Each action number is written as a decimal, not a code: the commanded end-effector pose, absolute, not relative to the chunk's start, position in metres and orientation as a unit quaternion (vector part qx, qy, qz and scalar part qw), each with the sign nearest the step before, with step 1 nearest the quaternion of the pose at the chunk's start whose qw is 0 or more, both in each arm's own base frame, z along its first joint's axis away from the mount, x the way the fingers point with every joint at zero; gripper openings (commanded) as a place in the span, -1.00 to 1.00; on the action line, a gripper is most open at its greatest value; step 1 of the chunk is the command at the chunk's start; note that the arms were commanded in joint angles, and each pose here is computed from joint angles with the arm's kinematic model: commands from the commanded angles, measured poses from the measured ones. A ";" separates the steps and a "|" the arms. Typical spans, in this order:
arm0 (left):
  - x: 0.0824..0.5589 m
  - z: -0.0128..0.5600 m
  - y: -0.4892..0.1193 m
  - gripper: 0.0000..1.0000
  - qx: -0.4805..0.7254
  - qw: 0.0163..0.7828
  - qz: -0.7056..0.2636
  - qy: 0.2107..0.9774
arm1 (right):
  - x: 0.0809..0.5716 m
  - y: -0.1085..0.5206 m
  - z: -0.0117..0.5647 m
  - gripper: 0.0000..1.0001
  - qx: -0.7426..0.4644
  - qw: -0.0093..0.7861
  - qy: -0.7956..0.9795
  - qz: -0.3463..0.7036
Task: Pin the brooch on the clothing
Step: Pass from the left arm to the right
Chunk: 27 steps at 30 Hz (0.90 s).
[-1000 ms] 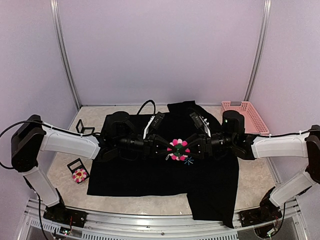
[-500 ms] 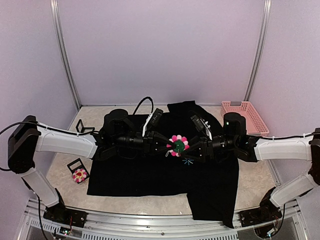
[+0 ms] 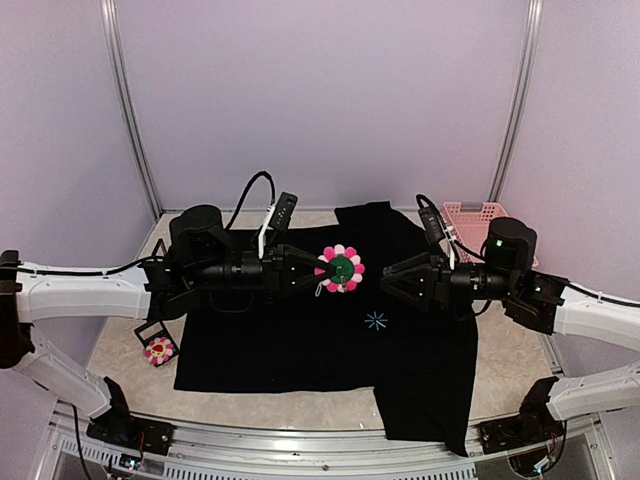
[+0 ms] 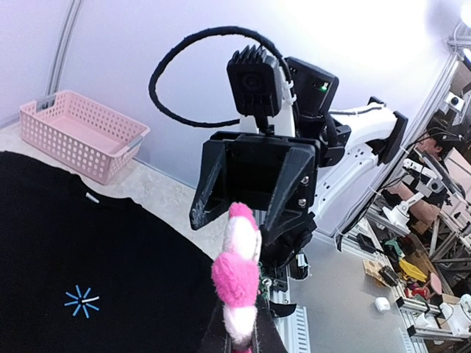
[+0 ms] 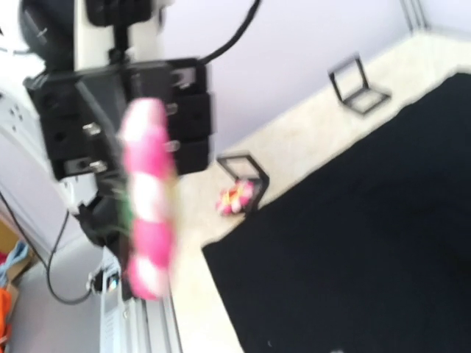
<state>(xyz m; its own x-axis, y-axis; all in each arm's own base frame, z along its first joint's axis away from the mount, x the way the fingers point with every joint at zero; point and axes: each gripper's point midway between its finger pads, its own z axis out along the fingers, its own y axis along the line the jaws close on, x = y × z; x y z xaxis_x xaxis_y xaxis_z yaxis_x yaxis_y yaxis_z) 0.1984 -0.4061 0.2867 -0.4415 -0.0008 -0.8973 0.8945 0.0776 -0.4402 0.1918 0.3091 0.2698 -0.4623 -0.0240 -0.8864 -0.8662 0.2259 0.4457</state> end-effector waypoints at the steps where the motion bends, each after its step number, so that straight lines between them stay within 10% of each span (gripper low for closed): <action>1: 0.178 0.312 -0.393 -1.00 0.353 0.430 -0.541 0.631 | 0.177 0.311 0.304 0.03 -0.330 0.440 0.652 0.521; 14: 0.119 0.403 -0.349 -1.00 0.368 0.545 -0.473 0.586 | 0.087 0.417 0.350 0.24 -0.528 0.446 0.523 0.499; 27: 0.094 0.421 -0.326 -1.00 0.387 0.540 -0.484 0.570 | 0.098 0.439 0.369 0.11 -0.510 0.493 0.512 0.484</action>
<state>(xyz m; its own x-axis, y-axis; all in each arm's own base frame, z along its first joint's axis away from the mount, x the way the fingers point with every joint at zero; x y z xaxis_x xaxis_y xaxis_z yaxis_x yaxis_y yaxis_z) 0.1000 -0.3349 0.4086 -0.1537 -0.0759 -0.9852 0.9555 0.2426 -0.1677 0.0958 0.4294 0.3500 -0.0368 -0.0931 -0.9950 -0.9992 -0.0093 0.0379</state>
